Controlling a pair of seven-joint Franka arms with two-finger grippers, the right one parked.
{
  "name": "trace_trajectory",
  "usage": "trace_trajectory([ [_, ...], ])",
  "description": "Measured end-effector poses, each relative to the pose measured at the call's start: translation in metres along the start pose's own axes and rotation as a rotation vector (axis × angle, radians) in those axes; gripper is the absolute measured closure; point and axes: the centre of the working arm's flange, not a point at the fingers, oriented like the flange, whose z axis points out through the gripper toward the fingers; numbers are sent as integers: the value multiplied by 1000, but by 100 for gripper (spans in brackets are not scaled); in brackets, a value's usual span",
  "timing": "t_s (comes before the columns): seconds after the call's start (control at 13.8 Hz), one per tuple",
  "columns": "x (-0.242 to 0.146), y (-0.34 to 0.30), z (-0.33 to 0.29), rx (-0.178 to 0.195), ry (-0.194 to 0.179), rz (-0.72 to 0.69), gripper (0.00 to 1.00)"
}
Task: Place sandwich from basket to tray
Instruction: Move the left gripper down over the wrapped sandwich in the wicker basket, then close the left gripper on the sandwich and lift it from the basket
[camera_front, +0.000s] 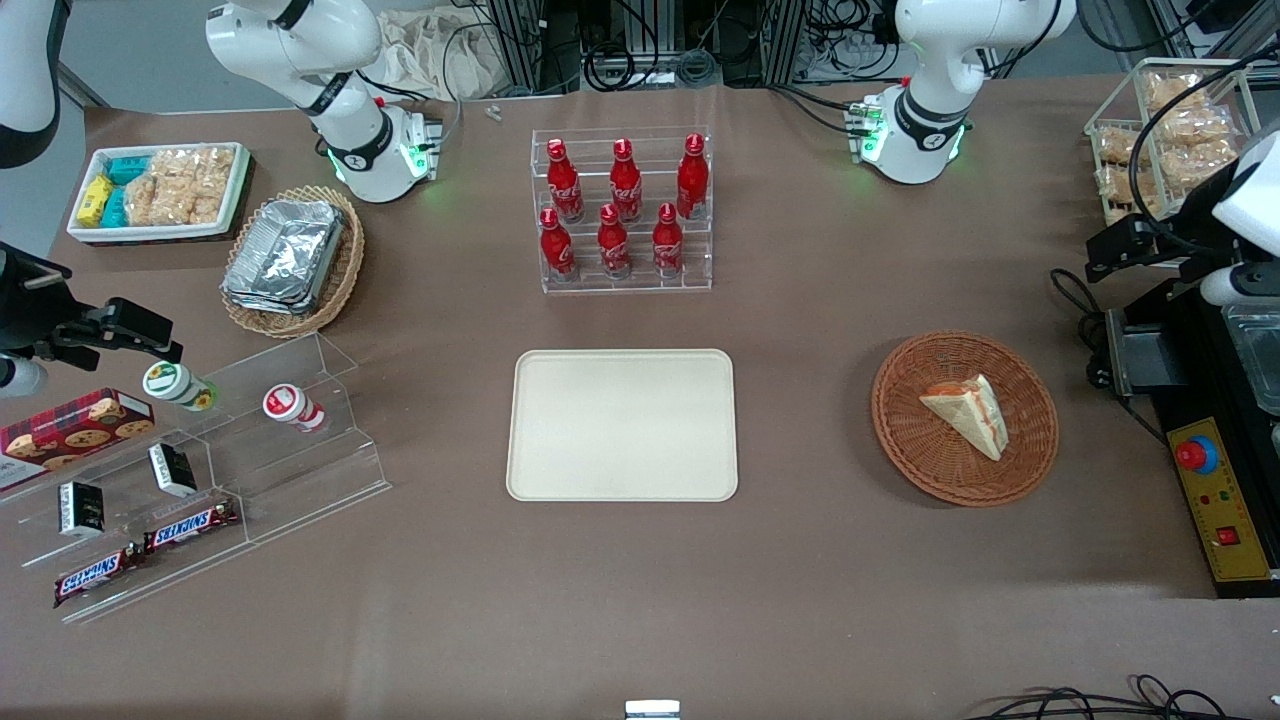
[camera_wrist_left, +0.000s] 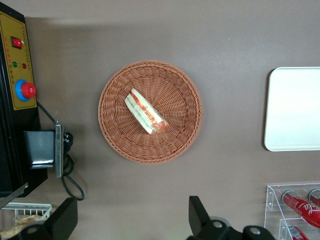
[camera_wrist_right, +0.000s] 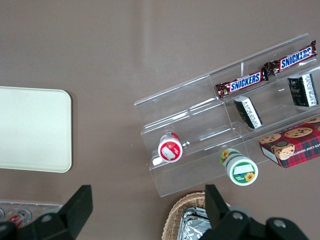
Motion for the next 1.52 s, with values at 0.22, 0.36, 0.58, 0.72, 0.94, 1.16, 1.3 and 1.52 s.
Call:
trace_trajectory([
  [0.22, 3, 1, 6, 0, -16, -31, 0],
  [0.36, 4, 0, 11, 1, -33, -65, 0],
  [0.58, 11, -11, 43, 11, -81, -254, 0],
  [0.72, 18, -15, 87, 18, -94, -366, 0],
  [0.94, 19, -17, 154, 24, -83, -519, 0],
  [1.16, 13, -19, 216, 20, -45, -608, 0],
  [1.3, 4, -21, 259, 13, -10, -638, 0],
  [1.52, -4, -22, 304, 20, -19, -819, 5],
])
